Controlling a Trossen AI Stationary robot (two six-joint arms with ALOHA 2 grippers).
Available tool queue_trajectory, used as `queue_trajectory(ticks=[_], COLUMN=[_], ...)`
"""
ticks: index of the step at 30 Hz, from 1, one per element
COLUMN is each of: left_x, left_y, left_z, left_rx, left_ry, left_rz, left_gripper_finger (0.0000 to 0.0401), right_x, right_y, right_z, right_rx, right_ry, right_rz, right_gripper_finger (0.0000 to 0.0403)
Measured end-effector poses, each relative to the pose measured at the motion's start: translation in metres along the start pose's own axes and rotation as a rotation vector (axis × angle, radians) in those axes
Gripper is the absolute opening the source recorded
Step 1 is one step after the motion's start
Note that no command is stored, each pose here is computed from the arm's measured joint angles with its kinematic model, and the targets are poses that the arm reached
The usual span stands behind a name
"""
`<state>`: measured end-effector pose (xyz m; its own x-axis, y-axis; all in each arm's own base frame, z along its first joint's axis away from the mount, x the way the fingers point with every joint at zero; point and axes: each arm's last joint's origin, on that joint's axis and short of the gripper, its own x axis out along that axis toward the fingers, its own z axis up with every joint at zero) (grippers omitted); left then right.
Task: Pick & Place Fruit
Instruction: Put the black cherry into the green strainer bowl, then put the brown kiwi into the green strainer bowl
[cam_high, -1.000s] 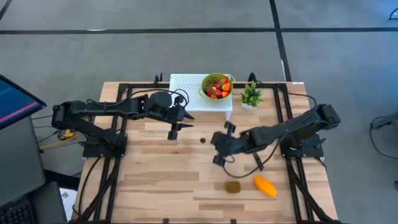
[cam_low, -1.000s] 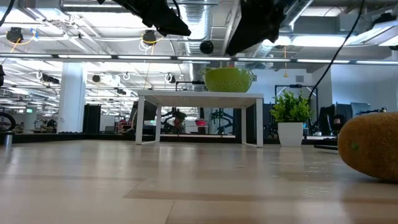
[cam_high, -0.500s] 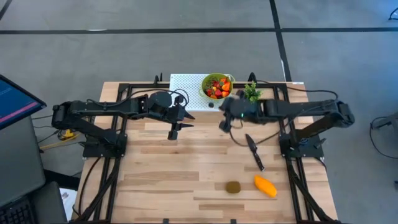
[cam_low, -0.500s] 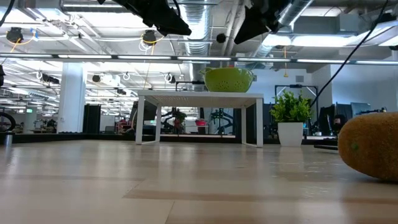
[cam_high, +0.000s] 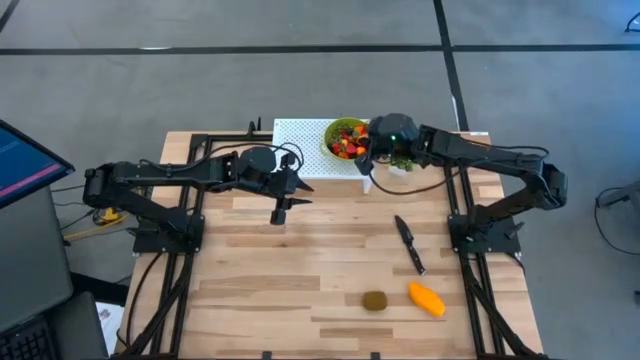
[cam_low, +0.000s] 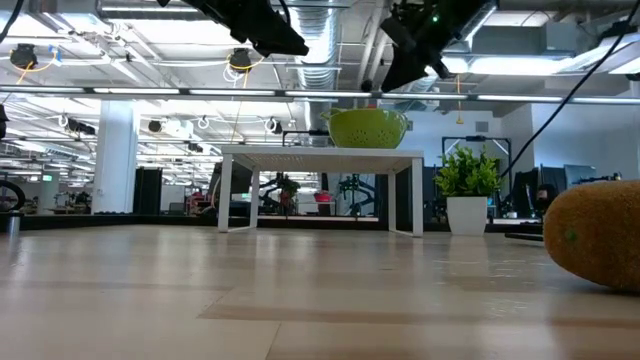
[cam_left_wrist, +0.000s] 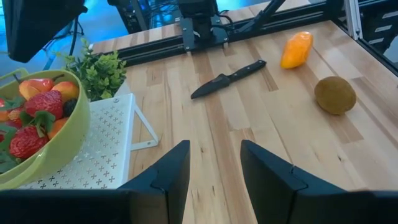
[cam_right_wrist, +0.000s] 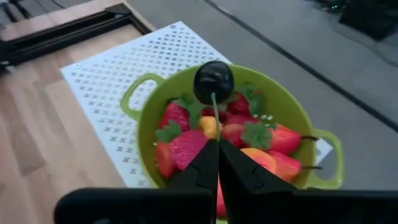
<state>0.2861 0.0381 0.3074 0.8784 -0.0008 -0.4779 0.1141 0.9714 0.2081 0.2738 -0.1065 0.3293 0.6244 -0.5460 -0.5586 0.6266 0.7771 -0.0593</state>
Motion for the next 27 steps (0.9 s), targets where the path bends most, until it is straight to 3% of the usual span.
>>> queue_trajectory(ticks=[12, 19, 27], left_x=[0.000, 0.000, 0.000], left_y=[0.000, 0.000, 0.000], left_z=[0.000, 0.000, 0.000], left_rx=[0.000, 0.000, 0.000], left_ry=[-0.001, 0.001, 0.001], left_rz=[0.001, 0.000, 0.000], left_gripper_finger=[0.0135, 0.0135, 0.0135], right_x=[0.028, 0.027, 0.027], right_y=[-0.016, -0.018, -0.017], right_z=[-0.008, -0.005, -0.004], right_rx=[0.019, 0.048, 0.041], right_ry=[0.107, 0.081, 0.074], right_rz=[0.019, 0.020, 0.020], right_gripper_finger=[0.0000, 0.0007, 0.0106])
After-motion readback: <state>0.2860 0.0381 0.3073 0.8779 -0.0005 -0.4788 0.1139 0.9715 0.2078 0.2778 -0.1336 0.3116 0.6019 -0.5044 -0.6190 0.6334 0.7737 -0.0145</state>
